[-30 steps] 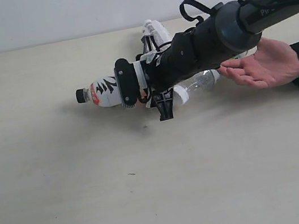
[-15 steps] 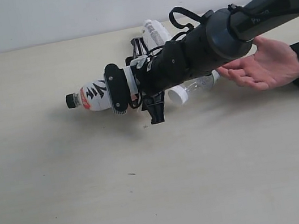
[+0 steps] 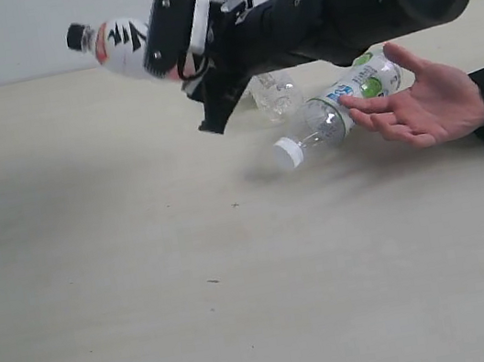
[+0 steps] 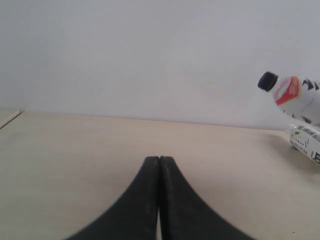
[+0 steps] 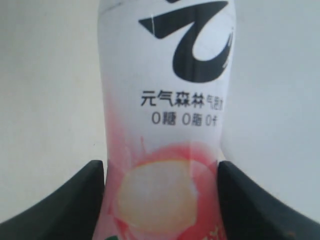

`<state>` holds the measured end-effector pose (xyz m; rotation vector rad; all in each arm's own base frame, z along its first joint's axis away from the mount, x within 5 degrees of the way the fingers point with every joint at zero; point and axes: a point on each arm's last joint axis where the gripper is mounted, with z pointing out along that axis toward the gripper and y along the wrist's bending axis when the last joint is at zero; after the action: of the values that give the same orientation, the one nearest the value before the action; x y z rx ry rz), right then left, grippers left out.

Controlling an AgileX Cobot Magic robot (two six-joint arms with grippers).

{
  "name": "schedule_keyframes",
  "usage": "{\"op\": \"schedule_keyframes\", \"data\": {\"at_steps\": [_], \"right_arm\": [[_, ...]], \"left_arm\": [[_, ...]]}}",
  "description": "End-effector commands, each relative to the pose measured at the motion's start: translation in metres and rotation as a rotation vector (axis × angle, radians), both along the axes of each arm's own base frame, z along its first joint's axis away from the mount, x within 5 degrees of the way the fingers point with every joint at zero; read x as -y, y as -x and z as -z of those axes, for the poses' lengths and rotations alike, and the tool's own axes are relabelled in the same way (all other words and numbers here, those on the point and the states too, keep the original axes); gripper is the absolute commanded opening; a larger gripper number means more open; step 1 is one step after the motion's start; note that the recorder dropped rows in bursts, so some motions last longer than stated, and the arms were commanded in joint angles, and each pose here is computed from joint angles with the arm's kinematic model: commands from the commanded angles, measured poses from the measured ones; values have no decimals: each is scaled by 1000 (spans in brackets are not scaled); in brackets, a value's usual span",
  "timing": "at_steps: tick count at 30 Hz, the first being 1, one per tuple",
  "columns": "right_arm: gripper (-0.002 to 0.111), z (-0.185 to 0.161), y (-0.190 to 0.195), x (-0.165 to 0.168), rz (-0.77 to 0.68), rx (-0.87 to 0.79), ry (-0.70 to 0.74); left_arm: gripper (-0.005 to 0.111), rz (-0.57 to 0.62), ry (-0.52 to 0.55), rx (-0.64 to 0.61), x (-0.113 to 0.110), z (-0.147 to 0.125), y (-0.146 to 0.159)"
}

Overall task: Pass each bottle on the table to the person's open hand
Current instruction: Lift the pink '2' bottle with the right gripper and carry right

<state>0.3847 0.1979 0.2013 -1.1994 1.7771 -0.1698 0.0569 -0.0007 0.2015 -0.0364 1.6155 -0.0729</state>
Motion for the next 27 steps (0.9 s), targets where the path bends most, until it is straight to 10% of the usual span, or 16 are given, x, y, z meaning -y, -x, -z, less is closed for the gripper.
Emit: {"op": "schedule_keyframes", "data": {"at_steps": [1,12,27], "right_arm": [[0,-27,11,8,92,17,-122],[0,-49,51,56,396,-26,-301],[0,-95,112,129,772,156,-117]], "left_arm": [[1,5,-1,9,0,-1,0],[1,5,-1,9,0,-1,0],[1,5,-1,9,0,-1,0]]}}
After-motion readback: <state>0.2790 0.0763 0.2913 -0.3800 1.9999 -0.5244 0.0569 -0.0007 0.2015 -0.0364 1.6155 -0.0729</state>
